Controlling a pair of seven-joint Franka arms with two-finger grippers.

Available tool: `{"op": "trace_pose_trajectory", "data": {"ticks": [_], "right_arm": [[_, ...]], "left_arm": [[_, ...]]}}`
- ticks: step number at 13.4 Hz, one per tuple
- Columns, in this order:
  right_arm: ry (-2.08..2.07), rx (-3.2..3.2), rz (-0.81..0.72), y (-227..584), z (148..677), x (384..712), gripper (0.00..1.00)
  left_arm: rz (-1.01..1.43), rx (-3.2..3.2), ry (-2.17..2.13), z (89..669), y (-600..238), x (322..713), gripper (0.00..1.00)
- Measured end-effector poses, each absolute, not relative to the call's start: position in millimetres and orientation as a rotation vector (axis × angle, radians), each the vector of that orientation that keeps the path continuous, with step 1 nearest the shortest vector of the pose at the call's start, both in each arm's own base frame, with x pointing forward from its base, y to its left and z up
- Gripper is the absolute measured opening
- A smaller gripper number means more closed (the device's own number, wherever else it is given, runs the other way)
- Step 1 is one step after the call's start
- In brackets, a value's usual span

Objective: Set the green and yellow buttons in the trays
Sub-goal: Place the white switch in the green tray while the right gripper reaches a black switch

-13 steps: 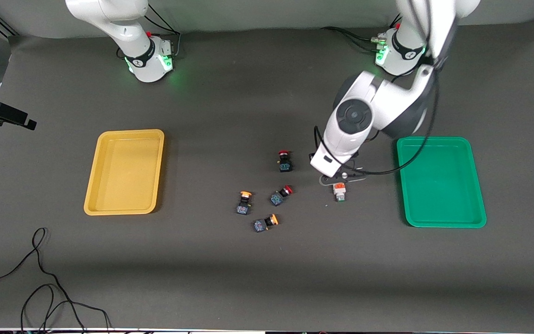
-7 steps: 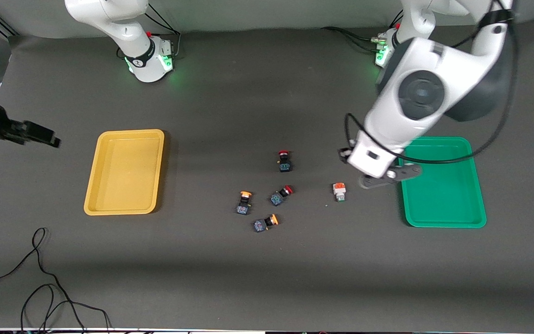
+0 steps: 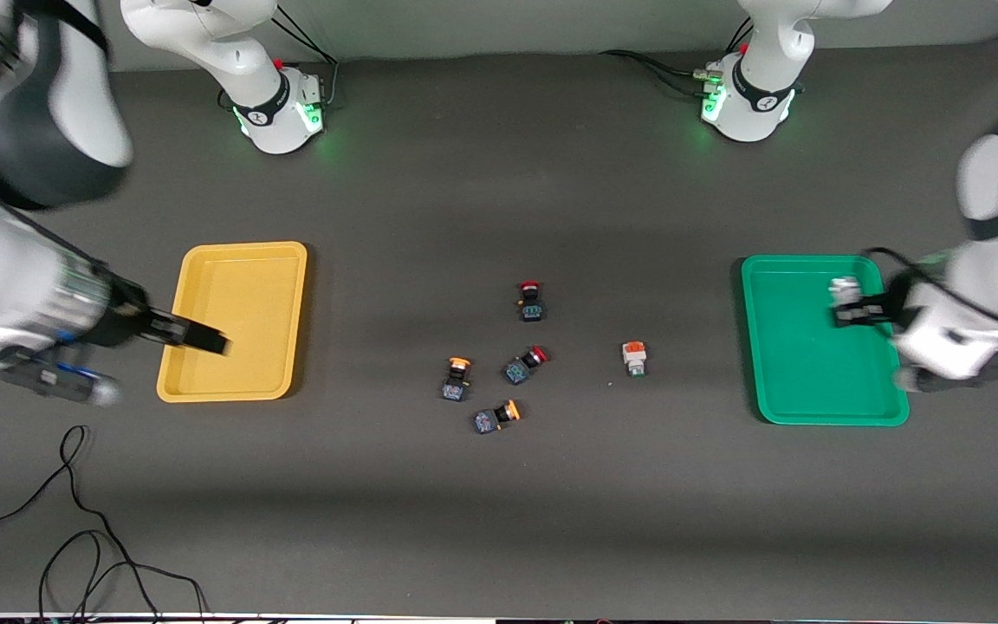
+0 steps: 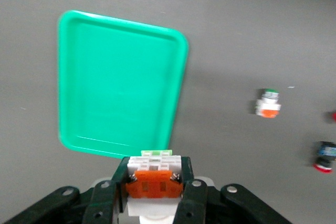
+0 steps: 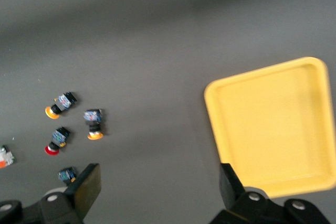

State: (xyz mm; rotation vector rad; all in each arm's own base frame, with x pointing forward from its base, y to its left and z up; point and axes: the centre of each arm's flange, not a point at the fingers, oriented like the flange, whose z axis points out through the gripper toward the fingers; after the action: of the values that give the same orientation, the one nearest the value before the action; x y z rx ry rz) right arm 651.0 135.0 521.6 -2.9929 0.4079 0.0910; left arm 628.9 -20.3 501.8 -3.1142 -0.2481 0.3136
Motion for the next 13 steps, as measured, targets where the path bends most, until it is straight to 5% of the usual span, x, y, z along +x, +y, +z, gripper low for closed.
{"op": "trace_pose_trajectory", "data": {"ticks": [13], "right_arm": [[0.247,-3.046,-0.003,347,250,660,1.00]], "left_arm": [[0.215,-3.138,-0.047,201,16,577,0.41]]}}
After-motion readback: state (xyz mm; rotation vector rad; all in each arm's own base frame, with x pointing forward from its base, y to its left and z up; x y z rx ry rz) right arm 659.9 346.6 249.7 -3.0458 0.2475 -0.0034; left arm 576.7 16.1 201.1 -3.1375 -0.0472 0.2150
